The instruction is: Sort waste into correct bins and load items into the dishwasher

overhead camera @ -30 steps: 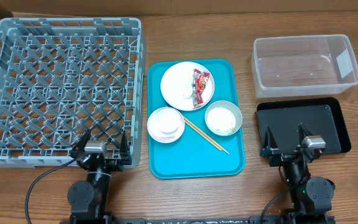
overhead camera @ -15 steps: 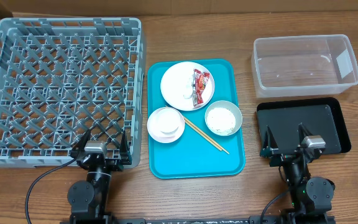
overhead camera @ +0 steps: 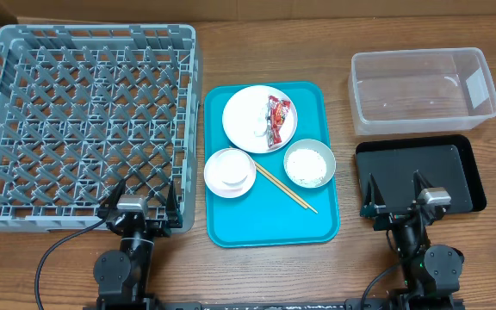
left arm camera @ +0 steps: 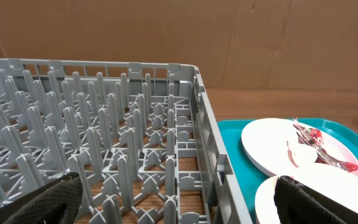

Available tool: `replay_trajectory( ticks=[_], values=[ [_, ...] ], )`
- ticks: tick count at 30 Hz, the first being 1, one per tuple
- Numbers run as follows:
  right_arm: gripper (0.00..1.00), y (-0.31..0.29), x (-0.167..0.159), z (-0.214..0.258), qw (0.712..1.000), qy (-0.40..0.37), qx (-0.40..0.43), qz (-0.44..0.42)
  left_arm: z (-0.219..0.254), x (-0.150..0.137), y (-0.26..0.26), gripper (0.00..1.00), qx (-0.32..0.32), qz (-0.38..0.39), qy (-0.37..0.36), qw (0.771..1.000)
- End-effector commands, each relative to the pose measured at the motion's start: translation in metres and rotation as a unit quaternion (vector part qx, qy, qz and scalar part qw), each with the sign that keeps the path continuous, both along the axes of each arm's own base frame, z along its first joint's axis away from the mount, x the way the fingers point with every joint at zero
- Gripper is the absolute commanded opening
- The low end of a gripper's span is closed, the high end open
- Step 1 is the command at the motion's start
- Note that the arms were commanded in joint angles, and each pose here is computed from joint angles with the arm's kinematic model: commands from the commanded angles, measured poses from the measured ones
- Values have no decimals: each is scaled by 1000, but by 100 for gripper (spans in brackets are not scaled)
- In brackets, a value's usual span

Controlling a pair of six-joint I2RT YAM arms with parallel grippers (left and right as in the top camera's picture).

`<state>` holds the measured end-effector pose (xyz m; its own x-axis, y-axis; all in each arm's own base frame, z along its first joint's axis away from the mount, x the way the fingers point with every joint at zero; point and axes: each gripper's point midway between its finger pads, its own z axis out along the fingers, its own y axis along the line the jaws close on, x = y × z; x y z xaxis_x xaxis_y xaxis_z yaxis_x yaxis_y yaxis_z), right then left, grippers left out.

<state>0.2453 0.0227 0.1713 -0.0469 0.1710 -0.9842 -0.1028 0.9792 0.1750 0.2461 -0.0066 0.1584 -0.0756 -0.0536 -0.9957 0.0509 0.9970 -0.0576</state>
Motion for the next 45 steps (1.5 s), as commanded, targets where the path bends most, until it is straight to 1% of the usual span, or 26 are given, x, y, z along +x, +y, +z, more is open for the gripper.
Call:
replay_trajectory(
  ticks=[1, 2, 6, 12, 17, 21, 27, 31, 36, 40, 45],
  values=[
    [100, -1, 0, -1, 1000, -3, 2, -2, -1, 0, -2, 100, 7, -4, -2, 1000],
    [100, -1, 0, -1, 1000, -3, 2, -2, -1, 0, -2, 100, 6, -5, -2, 1000],
    [100, -1, 0, -1, 1000, -3, 2, -2, 0, 0, -2, 100, -40, 0, 0, 999],
    [100, -1, 0, -1, 1000, -3, 2, -2, 2, -1, -2, 100, -67, 2, 2, 998],
    [100, 1, 0, -1, 1000, -4, 3, 4, 12, -4, -2, 100, -68, 2, 5, 998],
    [100, 1, -1, 4, 999, 1, 46, 2, 20, -10, 3, 100, -66, 16, 22, 997],
    [100, 1, -6, 21, 999, 0, 46, 3, 32, -11, 2, 100, -51, 15, 53, 997],
    [100, 1, -14, 39, 998, 21, 55, 2, 40, -4, 2, 100, -51, 17, 89, 995],
    [100, 11, -15, 59, 995, 74, 54, 30, 47, 13, 3, 100, -53, 20, 173, 983],
    [100, 17, -6, 71, 990, 119, 55, 43, 51, 23, -1, 100, -58, 10, 233, 971],
    [100, 22, 18, 94, 973, 218, 54, 48, 56, 34, -7, 100, -66, -2, 307, 949]
  ],
)
